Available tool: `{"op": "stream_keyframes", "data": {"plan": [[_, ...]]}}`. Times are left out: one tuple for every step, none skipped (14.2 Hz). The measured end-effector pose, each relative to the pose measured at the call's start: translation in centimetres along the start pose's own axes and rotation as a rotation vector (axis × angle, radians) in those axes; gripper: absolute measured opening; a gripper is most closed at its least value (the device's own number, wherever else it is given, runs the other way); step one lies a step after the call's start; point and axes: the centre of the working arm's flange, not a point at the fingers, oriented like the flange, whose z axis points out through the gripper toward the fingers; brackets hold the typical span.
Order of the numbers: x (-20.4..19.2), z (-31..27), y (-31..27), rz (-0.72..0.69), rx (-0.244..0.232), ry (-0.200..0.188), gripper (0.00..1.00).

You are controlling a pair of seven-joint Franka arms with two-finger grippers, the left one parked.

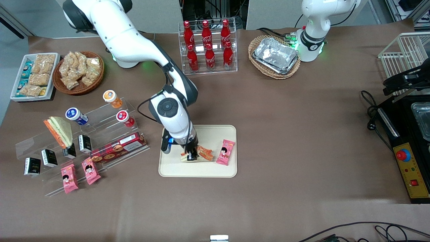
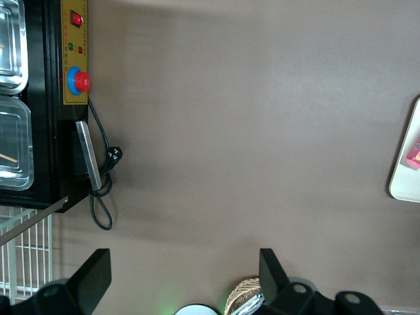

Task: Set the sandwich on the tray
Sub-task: 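Lower the sandwich onto the tray and open the right gripper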

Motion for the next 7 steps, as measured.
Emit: {"op": "stream_keyframes", "data": {"plan": [[0.3, 1.1, 0.1, -0.009, 0.001, 0.001, 0.19], [0.6, 2.0, 0.0, -0.021, 0.0, 0.004, 0.19], [1.1, 2.7, -0.3, -0.026, -0.005, 0.0, 0.19], [1.6, 3.1, -0.6, -0.028, -0.015, -0.012, 0.19], [2.1, 3.5, -0.9, -0.032, -0.029, -0.028, 0.19], [2.4, 3.8, -1.2, -0.036, -0.039, -0.045, 0.19], [2.5, 4.0, -1.5, -0.041, -0.043, -0.059, 0.19]]}}
